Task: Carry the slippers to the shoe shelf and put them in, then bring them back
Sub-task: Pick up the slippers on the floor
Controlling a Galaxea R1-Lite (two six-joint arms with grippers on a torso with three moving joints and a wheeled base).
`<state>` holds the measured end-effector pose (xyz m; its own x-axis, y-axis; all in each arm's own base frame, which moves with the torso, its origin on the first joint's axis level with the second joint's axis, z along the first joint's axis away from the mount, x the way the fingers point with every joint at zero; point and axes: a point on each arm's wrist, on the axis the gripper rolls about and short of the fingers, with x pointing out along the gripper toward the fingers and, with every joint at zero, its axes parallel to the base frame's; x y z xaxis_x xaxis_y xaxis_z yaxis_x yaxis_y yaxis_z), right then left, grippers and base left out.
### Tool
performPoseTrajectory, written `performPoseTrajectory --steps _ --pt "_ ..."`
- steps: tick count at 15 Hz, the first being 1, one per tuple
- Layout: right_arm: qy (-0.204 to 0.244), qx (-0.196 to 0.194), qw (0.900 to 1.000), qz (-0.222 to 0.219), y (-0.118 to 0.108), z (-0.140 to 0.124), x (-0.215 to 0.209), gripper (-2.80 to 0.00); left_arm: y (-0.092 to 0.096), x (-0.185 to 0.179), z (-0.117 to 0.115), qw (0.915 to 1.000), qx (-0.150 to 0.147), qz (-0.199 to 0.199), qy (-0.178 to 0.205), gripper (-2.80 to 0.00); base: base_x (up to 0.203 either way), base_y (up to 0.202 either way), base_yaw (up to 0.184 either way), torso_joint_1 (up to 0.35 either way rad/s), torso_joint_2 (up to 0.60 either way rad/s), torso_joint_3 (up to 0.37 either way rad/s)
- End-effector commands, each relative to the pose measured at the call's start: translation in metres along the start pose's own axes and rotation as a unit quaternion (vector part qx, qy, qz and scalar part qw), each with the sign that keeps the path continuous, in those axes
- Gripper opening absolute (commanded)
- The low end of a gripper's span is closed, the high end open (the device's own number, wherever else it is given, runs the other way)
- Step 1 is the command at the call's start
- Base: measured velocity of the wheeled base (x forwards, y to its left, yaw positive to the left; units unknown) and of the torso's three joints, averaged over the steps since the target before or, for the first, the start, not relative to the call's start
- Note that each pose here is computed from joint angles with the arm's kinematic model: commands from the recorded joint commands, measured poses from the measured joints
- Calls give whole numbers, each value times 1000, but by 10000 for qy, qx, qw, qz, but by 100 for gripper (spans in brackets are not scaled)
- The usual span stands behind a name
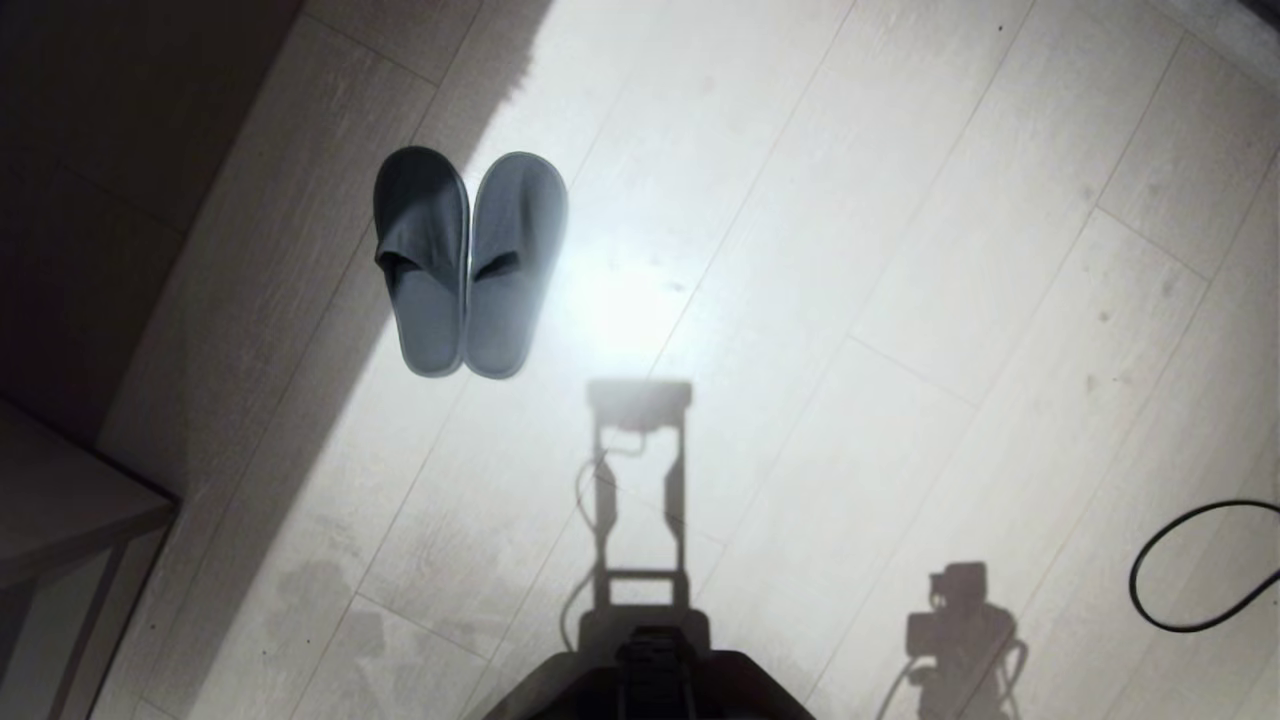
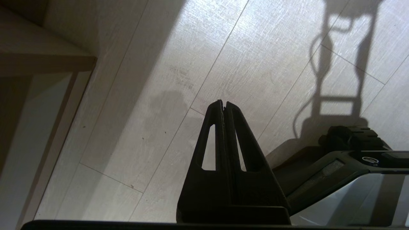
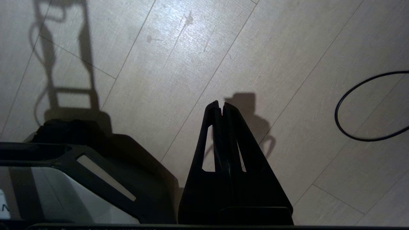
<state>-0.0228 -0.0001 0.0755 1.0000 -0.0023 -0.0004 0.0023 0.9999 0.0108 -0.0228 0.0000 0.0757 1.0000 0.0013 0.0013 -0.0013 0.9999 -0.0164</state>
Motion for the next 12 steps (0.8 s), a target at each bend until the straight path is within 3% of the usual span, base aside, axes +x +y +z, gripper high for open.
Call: performPoseTrajectory --steps 1,9,12 --pt "0 -1 10000 4 0 0 0 -280 0 0 0 10000 -2 1 6 -280 0 0 0 2 2 -197" --pt "6 -1 10000 4 0 0 0 -280 0 0 0 10000 5 1 6 -280 0 0 0 3 2 -196" --pt "-2 -1 10000 4 0 0 0 -280 0 0 0 10000 1 1 6 -280 0 0 0 4 1 -72"
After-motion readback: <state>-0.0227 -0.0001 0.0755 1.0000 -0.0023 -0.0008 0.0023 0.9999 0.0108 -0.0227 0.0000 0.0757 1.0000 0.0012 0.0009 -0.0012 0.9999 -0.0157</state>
